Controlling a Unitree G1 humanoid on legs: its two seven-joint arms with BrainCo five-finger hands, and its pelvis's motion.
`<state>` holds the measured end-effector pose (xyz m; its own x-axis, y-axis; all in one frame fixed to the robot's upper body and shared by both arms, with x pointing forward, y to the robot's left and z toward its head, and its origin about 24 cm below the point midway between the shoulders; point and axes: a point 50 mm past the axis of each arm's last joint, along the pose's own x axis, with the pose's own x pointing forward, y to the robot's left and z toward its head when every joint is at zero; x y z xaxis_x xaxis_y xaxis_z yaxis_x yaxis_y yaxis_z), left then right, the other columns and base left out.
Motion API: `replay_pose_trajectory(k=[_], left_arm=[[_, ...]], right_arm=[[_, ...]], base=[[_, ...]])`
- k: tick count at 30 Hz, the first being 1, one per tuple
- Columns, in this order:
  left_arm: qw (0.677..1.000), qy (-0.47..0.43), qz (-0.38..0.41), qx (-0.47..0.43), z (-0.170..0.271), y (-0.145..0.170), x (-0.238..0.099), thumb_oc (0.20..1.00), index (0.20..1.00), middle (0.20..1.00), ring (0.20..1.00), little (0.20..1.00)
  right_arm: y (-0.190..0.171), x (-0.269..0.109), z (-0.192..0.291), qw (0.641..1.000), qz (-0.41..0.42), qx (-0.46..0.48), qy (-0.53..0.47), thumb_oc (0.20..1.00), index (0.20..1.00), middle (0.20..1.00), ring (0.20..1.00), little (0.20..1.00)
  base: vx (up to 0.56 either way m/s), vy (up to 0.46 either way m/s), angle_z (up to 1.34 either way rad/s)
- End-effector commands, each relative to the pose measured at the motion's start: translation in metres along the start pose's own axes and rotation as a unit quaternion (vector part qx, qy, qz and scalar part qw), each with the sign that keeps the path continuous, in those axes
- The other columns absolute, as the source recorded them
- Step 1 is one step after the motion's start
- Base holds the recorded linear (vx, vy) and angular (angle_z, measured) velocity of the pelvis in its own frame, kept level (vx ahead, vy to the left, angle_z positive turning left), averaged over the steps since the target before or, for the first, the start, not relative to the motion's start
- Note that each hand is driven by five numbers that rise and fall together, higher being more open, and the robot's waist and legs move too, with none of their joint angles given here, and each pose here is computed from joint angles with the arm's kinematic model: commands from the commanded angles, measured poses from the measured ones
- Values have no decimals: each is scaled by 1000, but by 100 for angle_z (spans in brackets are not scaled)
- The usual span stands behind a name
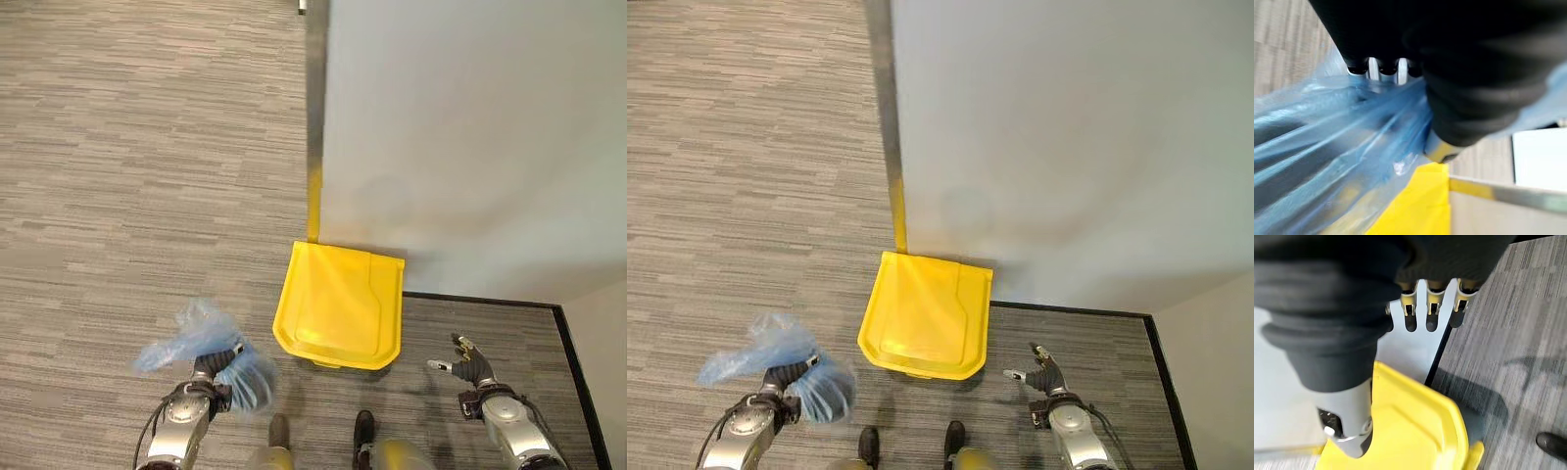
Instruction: Gather garbage on tea table into small bin, then transfer packed bag to large trash can.
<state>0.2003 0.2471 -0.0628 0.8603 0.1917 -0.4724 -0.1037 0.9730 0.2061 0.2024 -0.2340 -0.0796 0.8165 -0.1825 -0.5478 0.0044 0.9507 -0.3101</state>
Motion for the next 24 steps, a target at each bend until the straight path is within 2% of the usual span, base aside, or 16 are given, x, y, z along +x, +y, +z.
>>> replay_pose_trajectory(k=[1,9,24], left_arm=[[999,-53,12,-4,18,14,-2,200,200,200,200,200],[998,-50,31,18,19,28,0,200,200,200,200,200],[998,-55,2,11,21,12,1,200,200,200,200,200]], right_arm=[[-5,1,7,1000,-9,-2,-22,1000,1000,1000,1000,1000],[7,-2,-4,1000,7,7,-2,1000,1000,1000,1000,1000],[-9,-7,-16,999,-25,28,14,1000,1000,1000,1000,1000]], base=[[-136,209,-7],[-68,138,-17],[21,17,27]])
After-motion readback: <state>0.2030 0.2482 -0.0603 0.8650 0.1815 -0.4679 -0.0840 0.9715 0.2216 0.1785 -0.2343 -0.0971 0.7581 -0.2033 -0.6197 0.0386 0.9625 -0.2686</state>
